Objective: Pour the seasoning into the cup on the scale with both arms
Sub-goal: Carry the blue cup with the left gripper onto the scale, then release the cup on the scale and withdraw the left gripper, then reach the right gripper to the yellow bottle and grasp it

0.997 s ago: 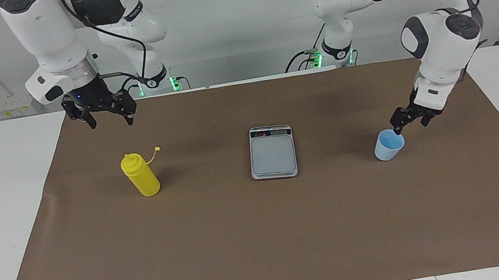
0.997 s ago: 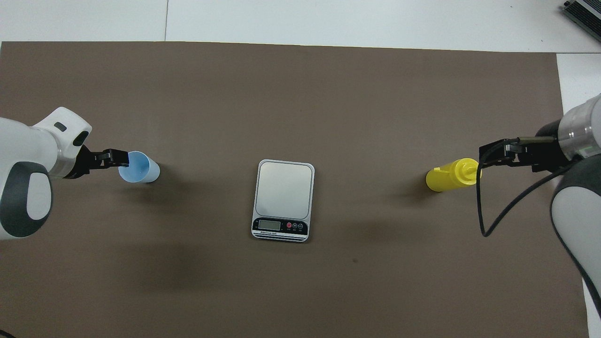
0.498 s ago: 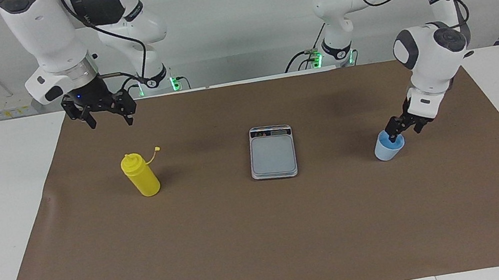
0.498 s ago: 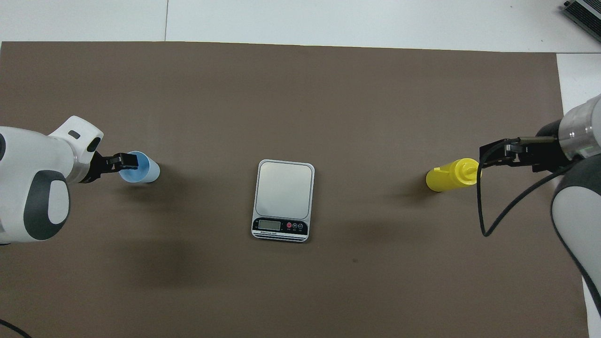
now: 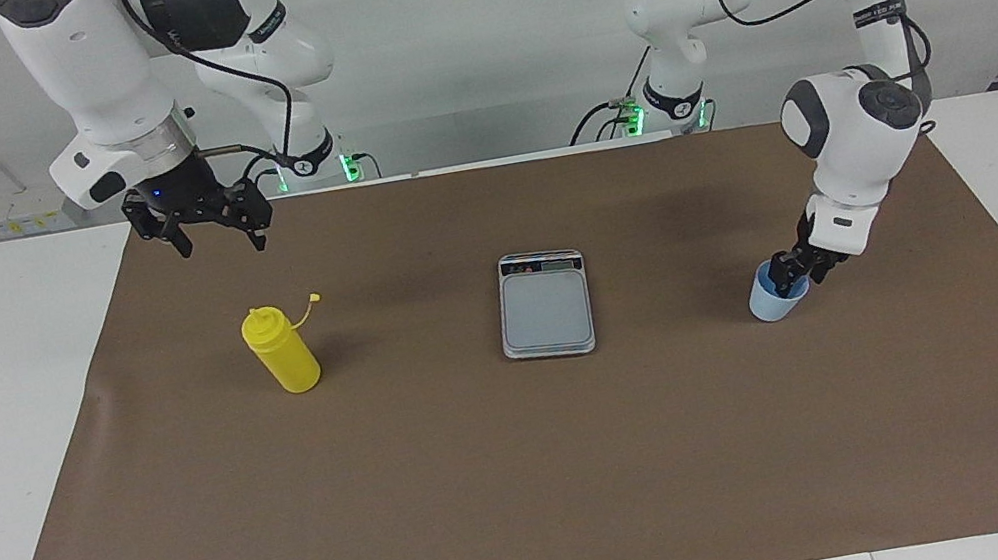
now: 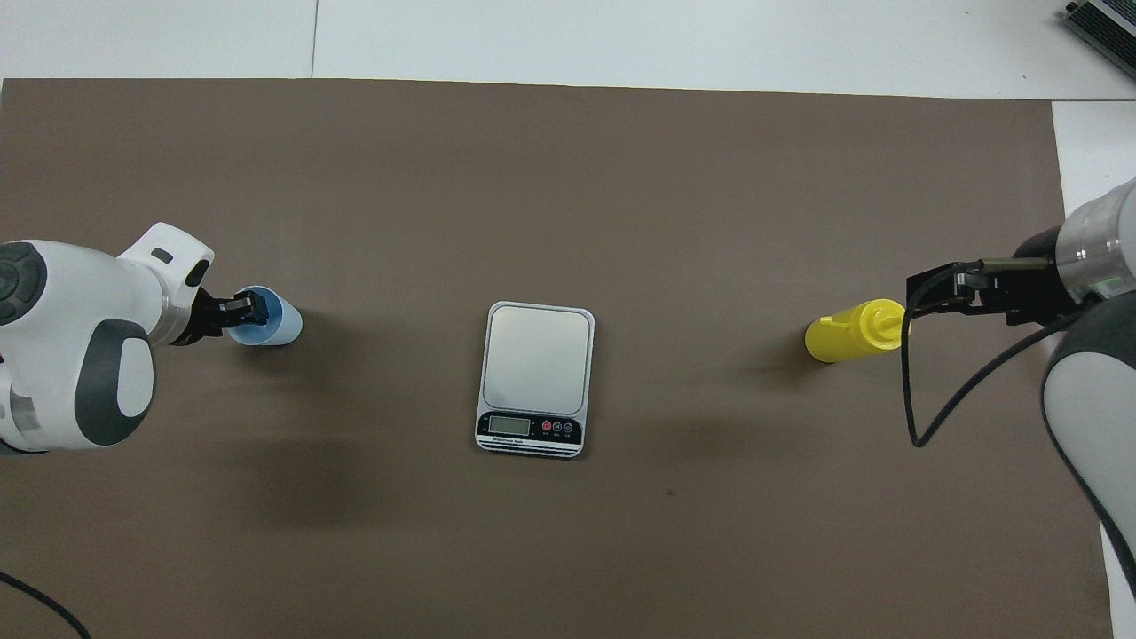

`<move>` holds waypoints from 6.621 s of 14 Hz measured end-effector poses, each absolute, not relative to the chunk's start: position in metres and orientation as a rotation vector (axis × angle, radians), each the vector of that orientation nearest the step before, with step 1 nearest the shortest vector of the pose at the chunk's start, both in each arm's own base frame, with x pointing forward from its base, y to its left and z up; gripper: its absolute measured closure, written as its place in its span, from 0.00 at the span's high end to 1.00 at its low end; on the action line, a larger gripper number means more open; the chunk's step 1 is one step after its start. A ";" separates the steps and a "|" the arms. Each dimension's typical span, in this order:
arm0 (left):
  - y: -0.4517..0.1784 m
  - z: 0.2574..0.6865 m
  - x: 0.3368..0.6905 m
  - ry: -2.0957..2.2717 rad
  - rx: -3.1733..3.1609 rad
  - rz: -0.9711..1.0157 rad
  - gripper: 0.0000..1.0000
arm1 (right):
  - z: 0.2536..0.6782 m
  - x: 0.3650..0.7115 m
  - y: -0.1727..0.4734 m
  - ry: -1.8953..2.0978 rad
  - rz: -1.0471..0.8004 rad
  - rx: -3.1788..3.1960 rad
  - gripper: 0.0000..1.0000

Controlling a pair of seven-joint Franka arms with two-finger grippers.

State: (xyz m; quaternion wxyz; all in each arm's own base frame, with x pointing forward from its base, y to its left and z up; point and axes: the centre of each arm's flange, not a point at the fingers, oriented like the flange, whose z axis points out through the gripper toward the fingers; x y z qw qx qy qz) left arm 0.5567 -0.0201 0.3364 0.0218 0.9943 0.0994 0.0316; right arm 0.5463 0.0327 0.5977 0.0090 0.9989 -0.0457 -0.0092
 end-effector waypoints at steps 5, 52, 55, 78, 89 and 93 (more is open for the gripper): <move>-0.026 0.343 0.560 0.291 3.084 0.075 0.03 | 0.598 0.546 0.033 -0.143 -0.029 3.120 1.00; -0.323 0.429 0.532 0.117 3.104 0.181 1.00 | 0.597 0.546 0.033 -0.106 -0.032 3.122 1.00; -0.254 0.471 0.554 0.061 3.147 0.162 1.00 | 0.597 0.546 0.027 -0.014 -0.034 3.124 1.00; -0.045 0.622 0.547 -0.164 3.107 -0.046 1.00 | 0.400 0.511 -0.145 1.464 0.621 3.203 1.00; -0.048 0.631 0.546 -0.184 3.116 -0.034 1.00 | 0.296 0.515 -0.116 1.688 1.089 3.088 1.00; -0.049 0.629 0.546 -0.187 3.116 -0.040 1.00 | 0.284 0.526 -0.081 1.722 1.136 3.067 1.00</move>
